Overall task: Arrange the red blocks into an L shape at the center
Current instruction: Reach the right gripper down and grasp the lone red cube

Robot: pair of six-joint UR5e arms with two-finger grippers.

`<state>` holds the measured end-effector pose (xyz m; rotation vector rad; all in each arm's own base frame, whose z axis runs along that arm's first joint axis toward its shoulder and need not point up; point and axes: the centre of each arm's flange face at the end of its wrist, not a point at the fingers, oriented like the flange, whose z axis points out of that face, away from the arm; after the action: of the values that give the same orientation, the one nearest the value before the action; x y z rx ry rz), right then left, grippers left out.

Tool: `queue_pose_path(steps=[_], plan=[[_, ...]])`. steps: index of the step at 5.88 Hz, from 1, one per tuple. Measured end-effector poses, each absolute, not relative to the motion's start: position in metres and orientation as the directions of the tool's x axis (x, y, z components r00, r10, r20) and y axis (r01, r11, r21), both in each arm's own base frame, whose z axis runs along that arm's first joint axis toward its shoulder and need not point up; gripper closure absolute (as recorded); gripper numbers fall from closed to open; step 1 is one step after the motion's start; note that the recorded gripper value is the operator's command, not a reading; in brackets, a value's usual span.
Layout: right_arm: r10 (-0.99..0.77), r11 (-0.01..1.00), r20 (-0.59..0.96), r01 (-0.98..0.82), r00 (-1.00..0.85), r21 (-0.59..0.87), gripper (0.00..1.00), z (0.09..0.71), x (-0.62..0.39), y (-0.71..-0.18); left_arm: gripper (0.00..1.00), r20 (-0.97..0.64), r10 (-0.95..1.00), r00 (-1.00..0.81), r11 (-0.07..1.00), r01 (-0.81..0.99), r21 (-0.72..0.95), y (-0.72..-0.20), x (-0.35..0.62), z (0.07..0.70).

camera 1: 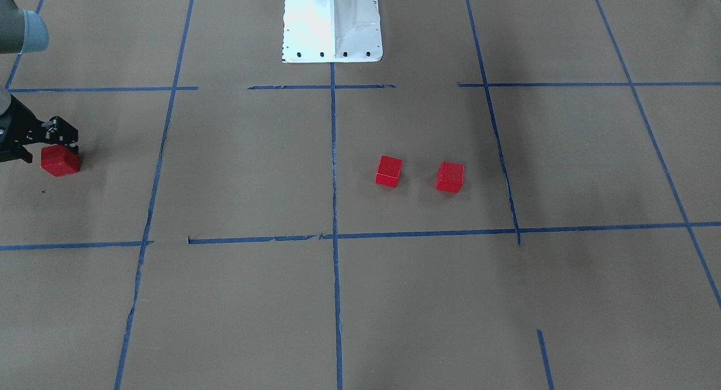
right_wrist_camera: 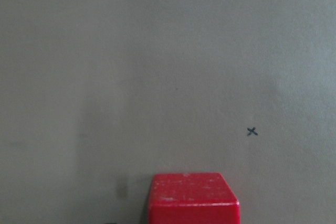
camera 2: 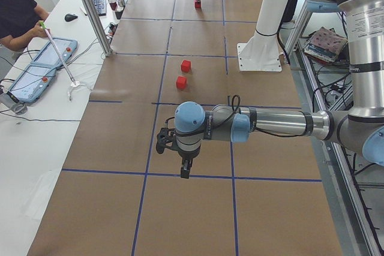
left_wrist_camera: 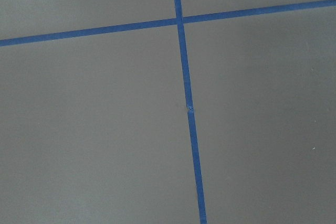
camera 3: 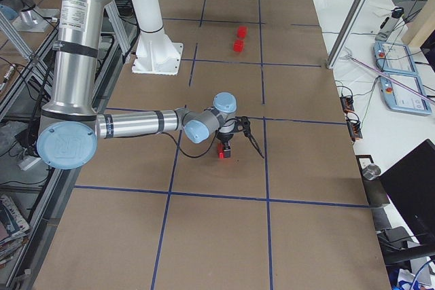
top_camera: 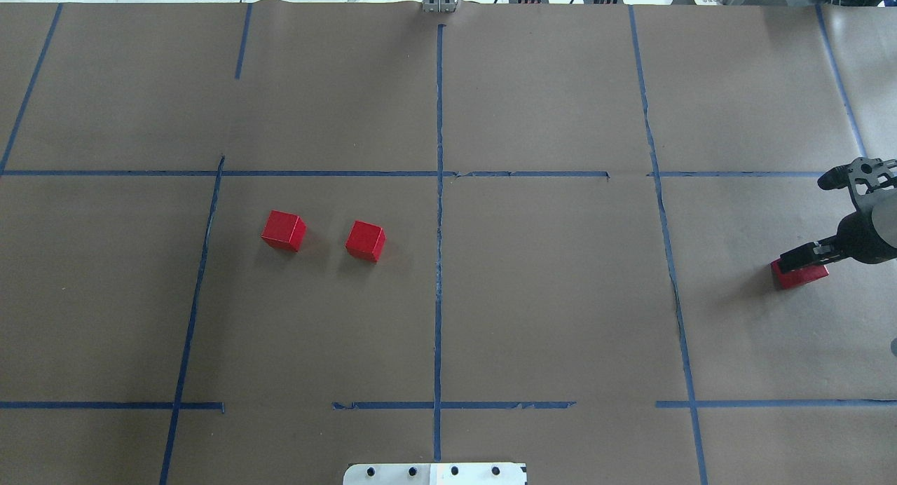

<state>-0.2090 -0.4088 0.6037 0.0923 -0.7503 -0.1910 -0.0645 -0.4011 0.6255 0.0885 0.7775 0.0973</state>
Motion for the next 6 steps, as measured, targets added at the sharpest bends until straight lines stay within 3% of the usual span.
queue_pose_path(steps=[1, 2, 4, 6], plan=[[-0.211, 0.977, 0.666, 0.151, 0.715, 0.148, 0.46, 0.608, -0.215, -0.407, 0.00, -0.695, 0.121, 0.709, 0.992, -0.055, 0.117, -0.401, -0.065, 0.625], [-0.212, 0.977, 0.664, 0.157, 0.717, 0.143, 0.98, 0.612, -0.217, -0.406, 0.00, -0.695, 0.124, 0.709, 0.991, -0.055, 0.120, -0.401, -0.065, 0.624], [-0.218, 0.976, 0.670, 0.158, 0.709, 0.150, 1.00, 0.606, -0.218, -0.406, 0.00, -0.694, 0.128, 0.709, 0.990, -0.055, 0.127, -0.401, -0.065, 0.620], [-0.249, 0.968, 0.715, 0.135, 0.653, 0.214, 1.00, 0.538, -0.227, -0.400, 0.00, -0.694, 0.128, 0.709, 0.990, -0.055, 0.126, -0.401, -0.065, 0.621]])
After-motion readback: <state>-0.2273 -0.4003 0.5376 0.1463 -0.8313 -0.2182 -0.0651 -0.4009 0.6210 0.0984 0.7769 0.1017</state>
